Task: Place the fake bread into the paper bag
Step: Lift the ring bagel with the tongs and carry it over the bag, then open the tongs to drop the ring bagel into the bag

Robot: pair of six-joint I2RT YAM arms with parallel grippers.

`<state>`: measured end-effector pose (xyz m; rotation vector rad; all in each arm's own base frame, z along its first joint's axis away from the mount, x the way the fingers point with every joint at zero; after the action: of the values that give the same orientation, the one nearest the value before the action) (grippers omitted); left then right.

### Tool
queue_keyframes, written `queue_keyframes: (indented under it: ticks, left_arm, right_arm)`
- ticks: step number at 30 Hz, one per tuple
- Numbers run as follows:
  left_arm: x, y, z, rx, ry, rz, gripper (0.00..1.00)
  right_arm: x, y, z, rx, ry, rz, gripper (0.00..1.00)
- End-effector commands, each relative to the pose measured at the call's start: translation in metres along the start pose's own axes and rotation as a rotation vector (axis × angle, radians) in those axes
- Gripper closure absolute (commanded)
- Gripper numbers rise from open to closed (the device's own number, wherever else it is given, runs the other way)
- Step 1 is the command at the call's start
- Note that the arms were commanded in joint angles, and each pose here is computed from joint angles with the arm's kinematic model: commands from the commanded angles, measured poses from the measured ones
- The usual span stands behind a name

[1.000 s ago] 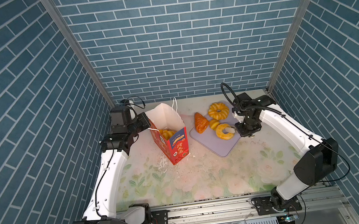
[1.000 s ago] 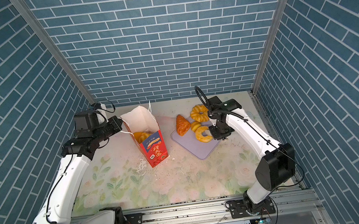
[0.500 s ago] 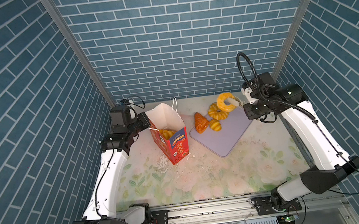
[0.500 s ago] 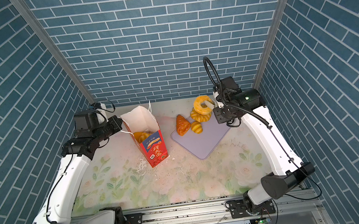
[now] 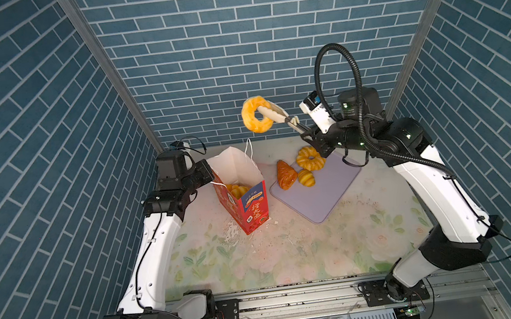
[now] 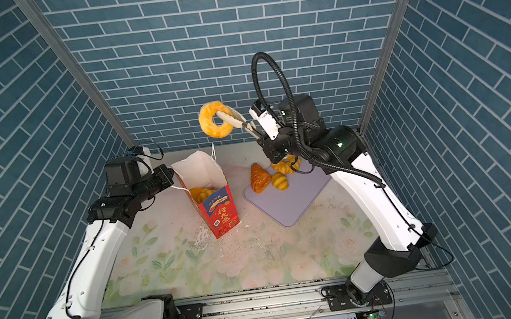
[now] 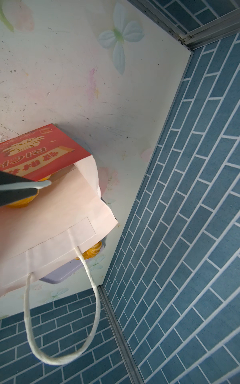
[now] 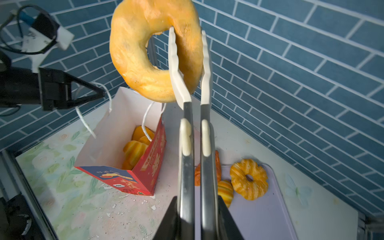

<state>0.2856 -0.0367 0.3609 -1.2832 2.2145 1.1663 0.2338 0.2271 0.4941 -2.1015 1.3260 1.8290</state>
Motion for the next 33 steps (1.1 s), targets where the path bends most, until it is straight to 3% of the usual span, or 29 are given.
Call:
queue_keyframes:
  ticks: [1, 12, 15, 21, 29, 33]
  left_arm:
    - [0.000, 0.008, -0.003, 0.004, -0.006, -0.021, 1.00]
    - [0.001, 0.006, -0.001, -0.001, -0.013, -0.019, 1.00]
    - [0.001, 0.006, -0.001, 0.002, -0.015, -0.020, 1.00]
    - [0.002, 0.005, 0.000, -0.003, -0.015, -0.015, 1.00]
    - [0.004, 0.005, 0.002, -0.006, -0.013, -0.015, 1.00]
    - [0.004, 0.005, 0.001, -0.002, -0.014, -0.017, 1.00]
  right_arm:
    - [-0.013, -0.021, 0.021, -0.094, 0.138, -0.038, 0.84]
    - [0.001, -0.062, 0.047, -0.183, 0.223, 0.123, 0.82]
    - [0.005, -0.070, 0.048, -0.171, 0.237, 0.167, 0.75]
    - [-0.001, -0.065, 0.046, -0.157, 0.245, 0.139, 0.60]
    - [-0.013, -0.042, 0.040, -0.110, 0.243, 0.046, 0.58]
    - [-0.014, -0.032, 0.032, -0.021, 0.246, 0.056, 0.58]
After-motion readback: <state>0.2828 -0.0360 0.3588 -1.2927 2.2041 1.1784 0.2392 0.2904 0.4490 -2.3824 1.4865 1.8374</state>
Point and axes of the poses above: each gripper's point midway between its finger pads, its own y axis back along the fingers, its own z axis along the line the jaws close on, x = y × z, the point moved 10 cm from there along y, back along the fingers, and after that the axes turned 12 degrees about y, right-handed, at the moved point
